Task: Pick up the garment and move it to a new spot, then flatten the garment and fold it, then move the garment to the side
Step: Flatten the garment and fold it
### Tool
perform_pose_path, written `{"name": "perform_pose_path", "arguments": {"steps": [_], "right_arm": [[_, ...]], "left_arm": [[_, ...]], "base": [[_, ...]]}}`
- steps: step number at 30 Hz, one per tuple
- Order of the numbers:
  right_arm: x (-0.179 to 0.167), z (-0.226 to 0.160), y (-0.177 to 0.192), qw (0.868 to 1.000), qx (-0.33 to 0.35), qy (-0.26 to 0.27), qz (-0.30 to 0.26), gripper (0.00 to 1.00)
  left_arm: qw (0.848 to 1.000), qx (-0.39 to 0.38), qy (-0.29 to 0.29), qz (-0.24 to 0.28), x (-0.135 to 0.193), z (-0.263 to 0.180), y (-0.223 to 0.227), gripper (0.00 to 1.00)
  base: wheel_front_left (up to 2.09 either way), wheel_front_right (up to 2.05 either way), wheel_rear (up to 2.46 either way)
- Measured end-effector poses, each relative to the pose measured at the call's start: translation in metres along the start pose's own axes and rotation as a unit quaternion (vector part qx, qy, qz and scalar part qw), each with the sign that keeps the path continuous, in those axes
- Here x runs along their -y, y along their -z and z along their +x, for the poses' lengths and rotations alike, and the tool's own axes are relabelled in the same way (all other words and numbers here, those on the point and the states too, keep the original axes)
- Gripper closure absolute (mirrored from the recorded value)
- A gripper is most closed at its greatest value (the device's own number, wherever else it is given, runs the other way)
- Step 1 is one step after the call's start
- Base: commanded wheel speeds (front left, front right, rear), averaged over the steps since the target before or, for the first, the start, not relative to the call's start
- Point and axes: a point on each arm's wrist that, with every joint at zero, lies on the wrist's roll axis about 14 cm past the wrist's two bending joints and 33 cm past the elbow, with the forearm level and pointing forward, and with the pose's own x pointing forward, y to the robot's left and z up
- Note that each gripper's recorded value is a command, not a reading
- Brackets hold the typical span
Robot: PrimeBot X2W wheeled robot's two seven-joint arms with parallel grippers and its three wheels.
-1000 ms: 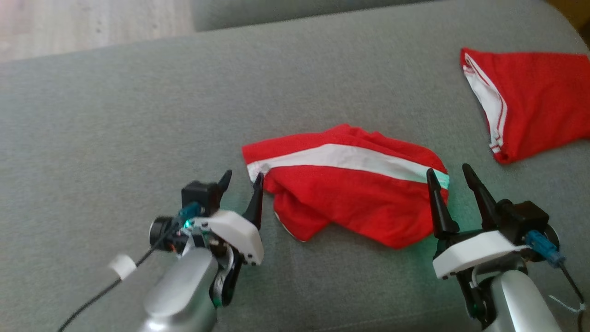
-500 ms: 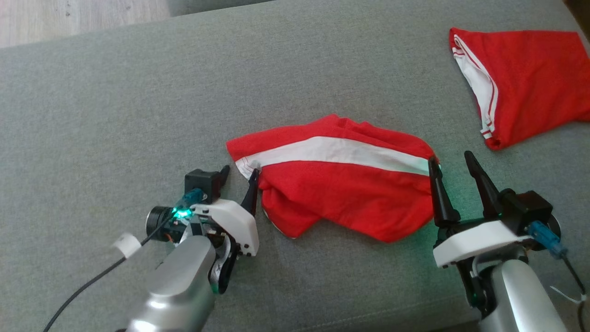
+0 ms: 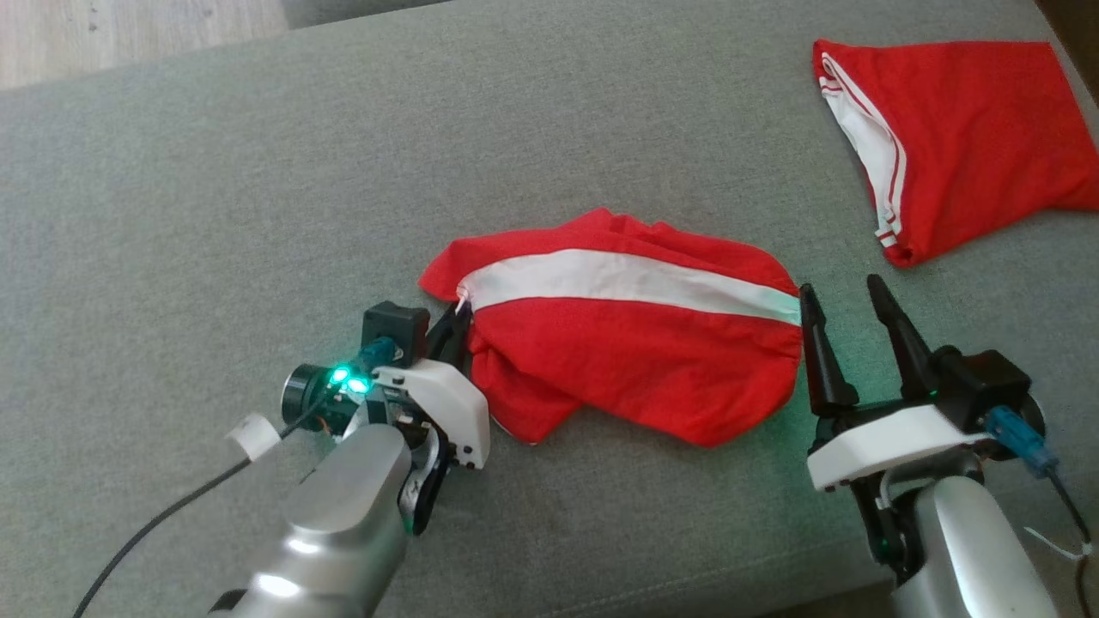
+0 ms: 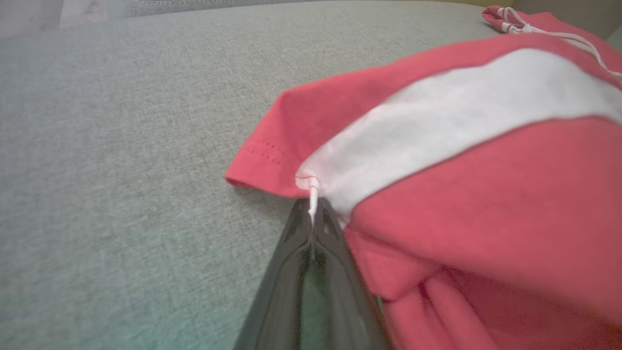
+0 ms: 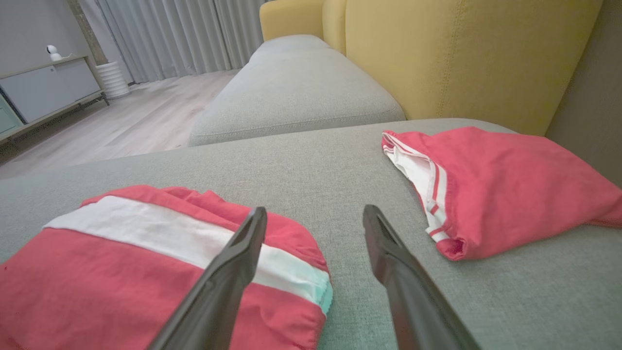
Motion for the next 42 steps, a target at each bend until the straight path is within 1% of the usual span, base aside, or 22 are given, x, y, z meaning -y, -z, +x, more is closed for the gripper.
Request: {"name": "perform_pose_path", "arguments": {"steps": [7, 12, 15, 18, 23, 28, 33, 35, 39, 42], "right_arm": [[0.003, 0.002, -0.006, 1.0, 0.011, 0.005, 0.002, 0.0], [0.003, 0.005, -0.01, 1.0, 0.016, 0.004, 0.005, 0.0], [0.005, 0.004, -0.002, 1.0, -0.004, 0.009, 0.006, 0.0], [0.01, -0.002, 0.013, 0.999, -0.036, 0.017, 0.01, 0.0], [0.009, -0.002, 0.027, 0.996, -0.076, 0.018, 0.034, 0.0], [-0.014, 0.002, 0.032, 0.992, -0.113, -0.016, 0.06, 0.0], [-0.036, 0.006, 0.03, 0.986, -0.145, -0.053, 0.065, 0.0], [-0.04, 0.007, 0.029, 0.984, -0.154, -0.062, 0.07, 0.0], [-0.039, 0.011, 0.028, 0.98, -0.171, -0.073, 0.064, 0.0], [-0.045, 0.011, 0.032, 0.976, -0.19, -0.087, 0.069, 0.0]], "left_arm": [[0.999, 0.043, -0.022, -0.001, -0.01, -0.008, -0.014, 1.0], [0.993, 0.102, -0.054, -0.005, -0.03, -0.022, -0.039, 1.0], [0.988, 0.13, -0.077, -0.009, -0.047, -0.036, -0.049, 1.0], [0.985, 0.139, -0.1, -0.014, -0.061, -0.053, -0.042, 1.0], [0.982, 0.148, -0.114, -0.019, -0.065, -0.074, -0.035, 1.0], [0.98, 0.157, -0.12, -0.021, -0.064, -0.087, -0.039, 1.0], [0.98, 0.154, -0.12, -0.027, -0.06, -0.094, -0.037, 1.0], [0.98, 0.154, -0.122, -0.027, -0.06, -0.096, -0.037, 1.0], [0.98, 0.155, -0.124, -0.032, -0.06, -0.099, -0.038, 1.0], [0.979, 0.154, -0.126, -0.032, -0.061, -0.101, -0.039, 1.0]], "base": [[0.0, 0.0, 0.0], [0.0, 0.0, 0.0], [0.0, 0.0, 0.0], [0.0, 0.0, 0.0], [0.0, 0.0, 0.0], [0.0, 0.0, 0.0], [0.0, 0.0, 0.0], [0.0, 0.0, 0.0], [0.0, 0.0, 0.0], [0.0, 0.0, 0.0]]}}
